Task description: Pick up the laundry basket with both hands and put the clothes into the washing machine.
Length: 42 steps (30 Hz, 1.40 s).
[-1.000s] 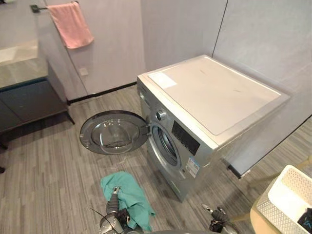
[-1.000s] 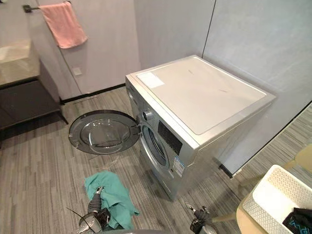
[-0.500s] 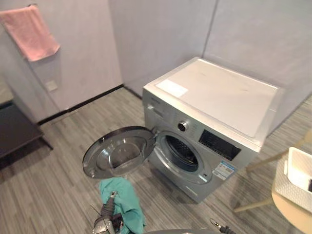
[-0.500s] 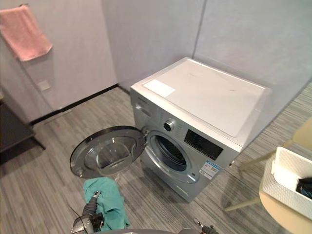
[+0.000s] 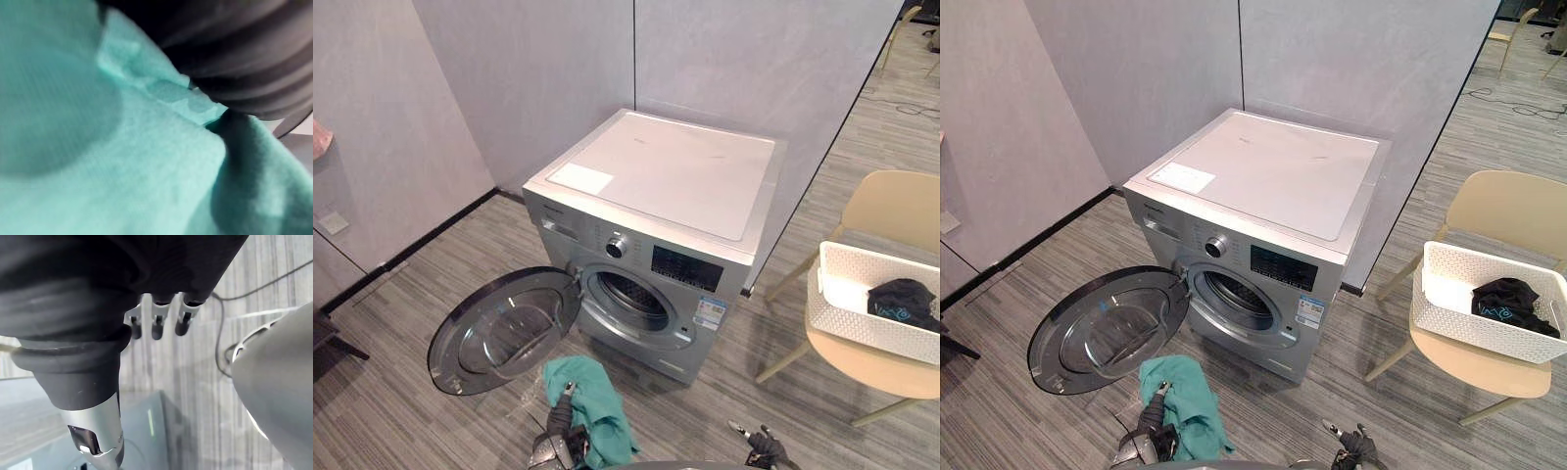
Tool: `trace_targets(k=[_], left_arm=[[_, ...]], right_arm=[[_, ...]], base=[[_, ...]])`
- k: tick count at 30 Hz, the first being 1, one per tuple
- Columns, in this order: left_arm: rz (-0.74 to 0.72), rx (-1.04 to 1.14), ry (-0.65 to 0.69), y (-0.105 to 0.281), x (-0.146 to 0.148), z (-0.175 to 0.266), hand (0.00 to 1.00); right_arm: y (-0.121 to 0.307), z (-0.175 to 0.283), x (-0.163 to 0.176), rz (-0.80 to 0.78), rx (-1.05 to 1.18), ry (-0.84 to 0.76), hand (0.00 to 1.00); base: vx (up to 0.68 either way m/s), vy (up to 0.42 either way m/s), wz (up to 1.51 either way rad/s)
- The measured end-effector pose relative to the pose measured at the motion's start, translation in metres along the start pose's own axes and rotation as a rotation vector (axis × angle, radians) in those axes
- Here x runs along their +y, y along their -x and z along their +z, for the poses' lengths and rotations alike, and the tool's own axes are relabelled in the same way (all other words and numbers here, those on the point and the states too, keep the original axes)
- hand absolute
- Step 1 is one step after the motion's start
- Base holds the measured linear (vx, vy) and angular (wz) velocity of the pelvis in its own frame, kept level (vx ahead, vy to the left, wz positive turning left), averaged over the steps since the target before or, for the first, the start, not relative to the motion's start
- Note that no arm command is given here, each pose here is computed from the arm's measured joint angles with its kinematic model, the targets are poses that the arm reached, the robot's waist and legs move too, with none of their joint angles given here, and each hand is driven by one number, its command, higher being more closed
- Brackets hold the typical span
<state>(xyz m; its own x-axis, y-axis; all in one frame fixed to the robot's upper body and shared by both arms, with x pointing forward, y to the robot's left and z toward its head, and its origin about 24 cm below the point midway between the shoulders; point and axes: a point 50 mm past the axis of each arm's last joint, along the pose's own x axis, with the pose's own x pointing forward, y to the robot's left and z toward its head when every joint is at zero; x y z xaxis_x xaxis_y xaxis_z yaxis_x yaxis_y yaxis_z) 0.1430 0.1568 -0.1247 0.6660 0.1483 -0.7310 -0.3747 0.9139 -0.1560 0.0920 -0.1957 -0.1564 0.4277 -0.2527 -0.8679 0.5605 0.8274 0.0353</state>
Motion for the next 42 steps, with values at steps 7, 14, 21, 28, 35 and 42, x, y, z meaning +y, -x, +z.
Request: trace_targets(k=[7, 14, 21, 28, 35, 42], left_arm=[[0.021, 0.002, 0.017, 0.008, 0.01, -0.007, 1.0], [0.019, 0.046, -0.019, 0.005, 0.011, -0.013, 1.0], [0.045, -0.039, -0.154, -0.006, 0.038, 0.021, 1.0], [-0.04, -0.004, -0.186, -0.004, 0.016, 0.008, 1.0], [0.033, 0.039, -0.122, 0.005, 0.031, -0.009, 1.0], [-0.058, 0.043, -0.049, 0.002, -0.009, -0.011, 1.0]], right_arm=[[-0.002, 0.005, -0.008, -0.016, -0.004, 0.008, 0.0], [-0.004, 0.001, -0.024, -0.066, 0.043, 0.013, 0.0], [-0.006, -0.003, -0.009, -0.037, 0.066, -0.013, 0.0], [-0.006, 0.003, -0.007, -0.029, 0.035, -0.008, 0.0], [0.0, 0.01, 0.02, 0.091, -0.043, 0.086, 0.0], [0.004, 0.0, 0.003, 0.041, -0.019, 0.031, 0.0]], base=[[0.09, 0.078, -0.49], [0.16, 0.362, -0.26], [-0.02, 0.158, 0.16], [-0.07, 0.204, -0.02], [0.02, 0.055, -0.7], [0.13, -0.048, 0.04]])
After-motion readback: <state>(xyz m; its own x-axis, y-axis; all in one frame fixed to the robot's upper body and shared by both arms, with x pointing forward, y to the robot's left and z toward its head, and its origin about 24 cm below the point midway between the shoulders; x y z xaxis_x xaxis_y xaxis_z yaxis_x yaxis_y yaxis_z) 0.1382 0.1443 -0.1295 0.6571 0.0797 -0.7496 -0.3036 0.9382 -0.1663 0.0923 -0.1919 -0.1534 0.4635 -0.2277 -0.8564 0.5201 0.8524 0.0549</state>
